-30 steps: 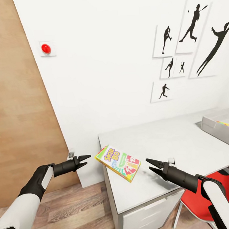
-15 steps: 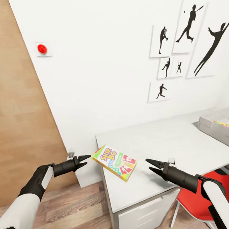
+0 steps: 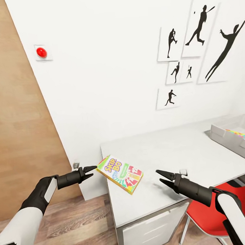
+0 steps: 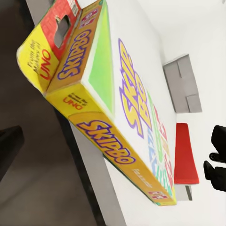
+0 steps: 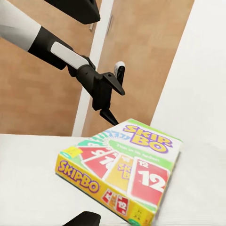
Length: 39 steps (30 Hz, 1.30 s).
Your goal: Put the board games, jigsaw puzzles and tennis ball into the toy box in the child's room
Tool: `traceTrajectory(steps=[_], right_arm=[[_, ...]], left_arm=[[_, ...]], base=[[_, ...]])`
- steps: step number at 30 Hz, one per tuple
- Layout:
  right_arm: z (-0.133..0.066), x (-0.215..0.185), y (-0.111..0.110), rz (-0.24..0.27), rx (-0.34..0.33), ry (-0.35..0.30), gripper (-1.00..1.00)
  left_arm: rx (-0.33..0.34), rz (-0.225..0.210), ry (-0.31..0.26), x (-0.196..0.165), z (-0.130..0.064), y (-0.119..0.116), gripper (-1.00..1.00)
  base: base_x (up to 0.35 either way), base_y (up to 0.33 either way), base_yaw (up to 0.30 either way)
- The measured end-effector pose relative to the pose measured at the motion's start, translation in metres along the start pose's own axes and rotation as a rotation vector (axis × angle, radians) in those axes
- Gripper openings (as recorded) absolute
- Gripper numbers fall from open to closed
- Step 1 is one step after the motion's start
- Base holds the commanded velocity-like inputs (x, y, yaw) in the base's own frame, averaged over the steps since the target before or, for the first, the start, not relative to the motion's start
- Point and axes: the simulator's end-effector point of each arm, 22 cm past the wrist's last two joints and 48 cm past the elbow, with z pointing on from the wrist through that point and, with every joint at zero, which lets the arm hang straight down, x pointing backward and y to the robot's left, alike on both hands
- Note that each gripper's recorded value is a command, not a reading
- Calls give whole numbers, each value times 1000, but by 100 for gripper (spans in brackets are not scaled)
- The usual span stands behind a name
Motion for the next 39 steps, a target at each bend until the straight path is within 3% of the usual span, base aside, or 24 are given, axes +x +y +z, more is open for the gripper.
traceTrajectory(steps=[39], right_arm=[[0, -1, 0, 0, 0, -2, 100]], left_arm=[[2, -1, -2, 0, 0, 0, 100]], base=[[33, 3, 0]])
